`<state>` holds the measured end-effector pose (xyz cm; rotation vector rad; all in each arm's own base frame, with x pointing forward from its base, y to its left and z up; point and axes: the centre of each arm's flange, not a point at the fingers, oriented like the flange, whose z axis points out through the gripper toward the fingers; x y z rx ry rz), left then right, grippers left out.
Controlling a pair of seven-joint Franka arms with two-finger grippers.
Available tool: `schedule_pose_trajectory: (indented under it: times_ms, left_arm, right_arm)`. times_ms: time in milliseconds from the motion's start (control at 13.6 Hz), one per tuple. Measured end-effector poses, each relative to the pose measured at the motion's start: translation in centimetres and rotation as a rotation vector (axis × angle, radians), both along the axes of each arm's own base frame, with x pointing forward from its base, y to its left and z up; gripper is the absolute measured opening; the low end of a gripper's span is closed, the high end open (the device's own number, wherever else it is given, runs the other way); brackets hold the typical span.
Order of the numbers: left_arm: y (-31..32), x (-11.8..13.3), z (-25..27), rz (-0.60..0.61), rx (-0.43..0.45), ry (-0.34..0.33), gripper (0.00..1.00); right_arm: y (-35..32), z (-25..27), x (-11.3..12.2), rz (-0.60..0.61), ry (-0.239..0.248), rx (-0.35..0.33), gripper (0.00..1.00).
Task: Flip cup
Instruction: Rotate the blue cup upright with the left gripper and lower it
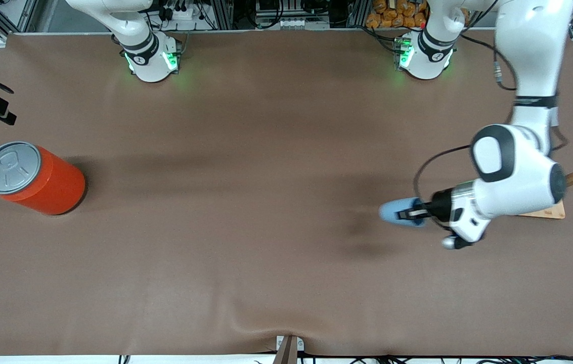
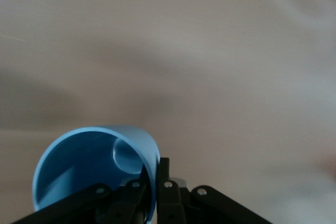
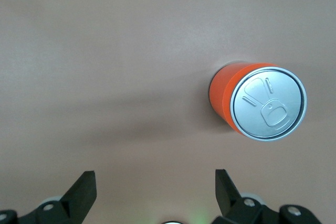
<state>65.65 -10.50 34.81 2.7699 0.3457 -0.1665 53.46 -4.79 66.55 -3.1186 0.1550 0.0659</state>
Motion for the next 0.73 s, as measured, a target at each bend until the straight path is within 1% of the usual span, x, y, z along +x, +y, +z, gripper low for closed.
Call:
schedule_pose_trajectory:
  times_ms: [73,147,220,294,367,514,661,735]
  left_arm:
    - [2.0,-0.3,-0.7,-0.027,0.111,0.012,0.05]
    - [3.4,-0.7,-1.7,-0.036,0.195,0.030,0.05]
    - [4.3,-1.0,-2.6,-0.030,0.251,0.041,0.05]
    - [5.0,-1.3,-3.3,-0.017,0.282,0.039,0.05]
    - [5.6,-1.4,-4.0,-0.002,0.294,0.020,0.05]
    - [6.0,-2.0,-5.2,0.050,0.301,-0.045,0.05]
    - [5.3,-2.8,-5.9,0.099,0.317,-0.074,0.05]
    - [4.4,-3.1,-6.2,0.109,0.348,-0.085,0.05]
  right_arm:
    - [0.0,0.0,0.0,0.000,0.000,0.000,1.00]
    - [0.0,0.0,0.0,0.000,0.000,0.000,1.00]
    - [0.0,0.0,0.0,0.000,0.000,0.000,1.00]
    - [0.0,0.0,0.0,0.000,0.000,0.000,1.00]
    - [0.0,0.0,0.0,-0.001,0.000,0.000,1.00]
    - [-0.1,0.0,0.0,-0.001,0.000,0.000,1.00]
    - [0.0,0.2,0.0,0.000,-0.004,0.000,1.00]
    - [0.1,0.4,0.0,0.001,-0.008,-0.001,1.00]
